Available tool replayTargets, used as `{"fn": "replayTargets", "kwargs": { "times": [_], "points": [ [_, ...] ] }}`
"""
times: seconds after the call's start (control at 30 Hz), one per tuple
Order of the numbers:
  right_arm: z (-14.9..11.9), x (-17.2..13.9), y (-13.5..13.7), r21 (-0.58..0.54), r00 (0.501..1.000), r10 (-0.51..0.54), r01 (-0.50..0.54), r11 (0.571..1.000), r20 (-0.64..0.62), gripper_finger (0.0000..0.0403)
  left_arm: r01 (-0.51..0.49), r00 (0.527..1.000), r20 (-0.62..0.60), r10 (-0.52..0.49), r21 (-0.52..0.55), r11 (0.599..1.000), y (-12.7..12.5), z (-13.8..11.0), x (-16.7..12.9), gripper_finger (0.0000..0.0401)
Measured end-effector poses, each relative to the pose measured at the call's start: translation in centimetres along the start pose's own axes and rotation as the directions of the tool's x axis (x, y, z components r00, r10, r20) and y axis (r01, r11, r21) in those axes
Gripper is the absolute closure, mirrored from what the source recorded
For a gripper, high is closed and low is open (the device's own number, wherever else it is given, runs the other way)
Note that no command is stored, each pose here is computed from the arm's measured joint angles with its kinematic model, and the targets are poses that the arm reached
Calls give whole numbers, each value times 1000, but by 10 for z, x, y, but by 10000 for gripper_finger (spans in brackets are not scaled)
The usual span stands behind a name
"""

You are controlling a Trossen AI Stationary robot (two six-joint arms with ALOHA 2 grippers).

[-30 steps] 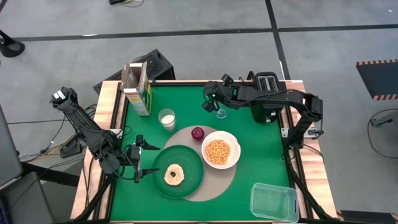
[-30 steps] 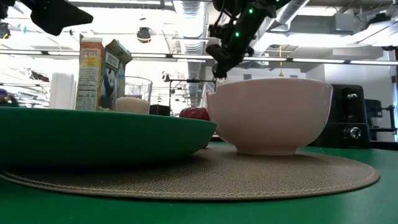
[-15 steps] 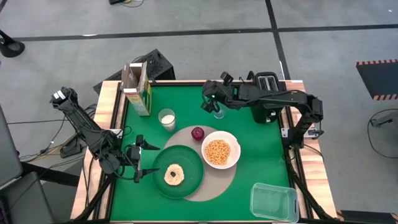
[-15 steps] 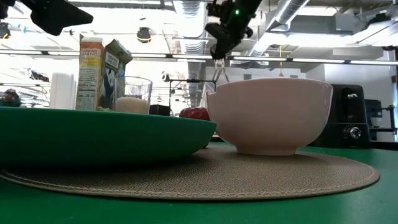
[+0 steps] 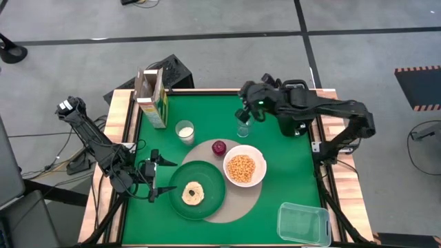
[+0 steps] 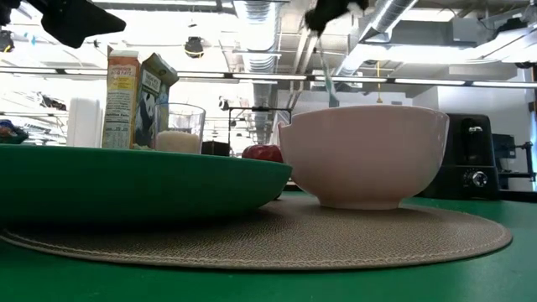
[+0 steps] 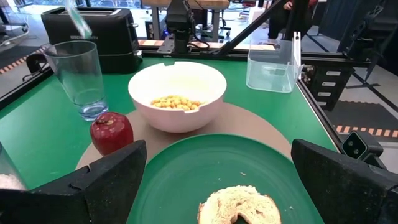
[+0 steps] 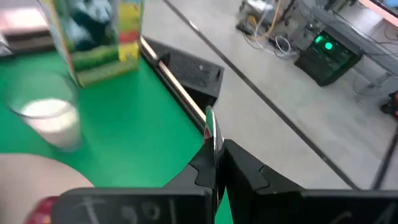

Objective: Arrange a breakfast setting
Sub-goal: Put the blue spoon to the right of the white bowl

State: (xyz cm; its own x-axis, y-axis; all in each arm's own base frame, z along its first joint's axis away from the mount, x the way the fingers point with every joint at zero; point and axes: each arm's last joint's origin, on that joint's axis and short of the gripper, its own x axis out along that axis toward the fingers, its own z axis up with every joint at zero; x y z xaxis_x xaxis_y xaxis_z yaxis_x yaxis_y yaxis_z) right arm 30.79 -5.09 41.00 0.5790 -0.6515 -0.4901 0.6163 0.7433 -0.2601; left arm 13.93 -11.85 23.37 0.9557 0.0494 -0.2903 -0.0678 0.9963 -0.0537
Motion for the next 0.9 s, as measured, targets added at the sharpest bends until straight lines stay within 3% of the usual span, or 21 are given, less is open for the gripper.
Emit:
{"fn": "replayTargets", "kwargs": {
  "times": [0.23,0.5,0.9],
  "points": [
    [0,-50,-18,96,996,70,-76,992,63,360,1,1000,2,-1,-10,1000,0,0,0,15],
    [-26,-91,-32,185,991,121,-107,977,-61,360,0,1000,2,0,-15,1000,0,0,0,15],
    [-75,-110,-26,269,967,155,-97,958,-203,360,2,1000,8,-1,-27,1000,0,1,0,15]
  ]
}}
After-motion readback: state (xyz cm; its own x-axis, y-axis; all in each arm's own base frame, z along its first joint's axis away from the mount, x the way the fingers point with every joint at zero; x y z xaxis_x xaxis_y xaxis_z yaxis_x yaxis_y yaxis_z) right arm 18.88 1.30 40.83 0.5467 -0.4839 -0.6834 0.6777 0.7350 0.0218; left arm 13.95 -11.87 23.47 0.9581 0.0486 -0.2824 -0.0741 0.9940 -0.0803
